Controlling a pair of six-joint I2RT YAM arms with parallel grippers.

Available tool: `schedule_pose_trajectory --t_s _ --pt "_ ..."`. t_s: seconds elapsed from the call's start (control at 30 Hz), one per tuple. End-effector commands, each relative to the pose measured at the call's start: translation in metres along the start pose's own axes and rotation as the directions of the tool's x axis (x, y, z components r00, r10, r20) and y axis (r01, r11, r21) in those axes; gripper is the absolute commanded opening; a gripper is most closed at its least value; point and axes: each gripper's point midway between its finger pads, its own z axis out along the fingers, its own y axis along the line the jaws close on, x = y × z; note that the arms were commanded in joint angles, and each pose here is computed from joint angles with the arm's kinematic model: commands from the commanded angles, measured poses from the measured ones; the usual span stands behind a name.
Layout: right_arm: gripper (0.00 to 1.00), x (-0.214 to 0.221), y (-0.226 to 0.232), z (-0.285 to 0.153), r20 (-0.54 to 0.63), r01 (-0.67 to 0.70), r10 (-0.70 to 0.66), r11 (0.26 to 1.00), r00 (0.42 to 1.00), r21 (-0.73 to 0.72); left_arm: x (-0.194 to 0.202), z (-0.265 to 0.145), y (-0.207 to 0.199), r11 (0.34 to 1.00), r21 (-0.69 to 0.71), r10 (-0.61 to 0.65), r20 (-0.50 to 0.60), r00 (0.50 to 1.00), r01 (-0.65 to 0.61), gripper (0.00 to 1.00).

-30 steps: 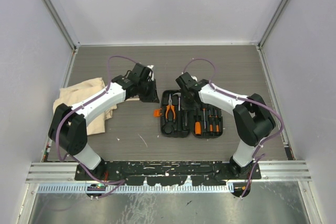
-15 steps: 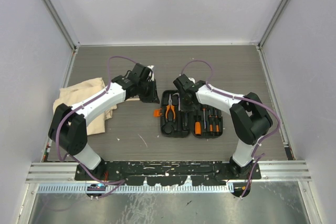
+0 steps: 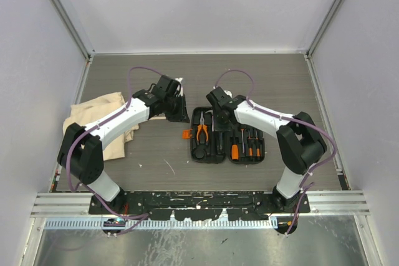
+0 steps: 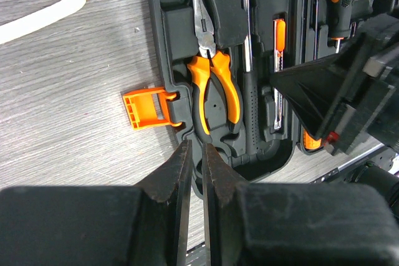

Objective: Sort the tools into containers
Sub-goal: Adjust the utility knife in the storage box.

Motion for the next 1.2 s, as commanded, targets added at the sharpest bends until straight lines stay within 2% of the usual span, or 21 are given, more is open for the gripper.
schedule_pose_trajectory --t_s 0.0,0.5,1.17 --pt "0.19 -0.039 0.022 -0.044 0.152 -0.027 0.043 0.994 0.987 -0.108 -0.01 -0.004 -0.008 0.999 0.036 -0.001 0.034 0.999 0.0 0.13" --pt "0.21 -0.022 0.006 -0.023 0.071 -0.03 0.03 1.0 0.997 -0.007 -0.01 -0.002 -0.009 0.999 0.039 -0.003 0.029 1.0 0.002 0.13" --pt "0.2 -0.007 0.0 -0.003 0.02 -0.021 0.021 0.999 1.0 0.029 -0.008 0.001 -0.008 0.999 0.042 -0.006 0.022 1.0 0.005 0.13"
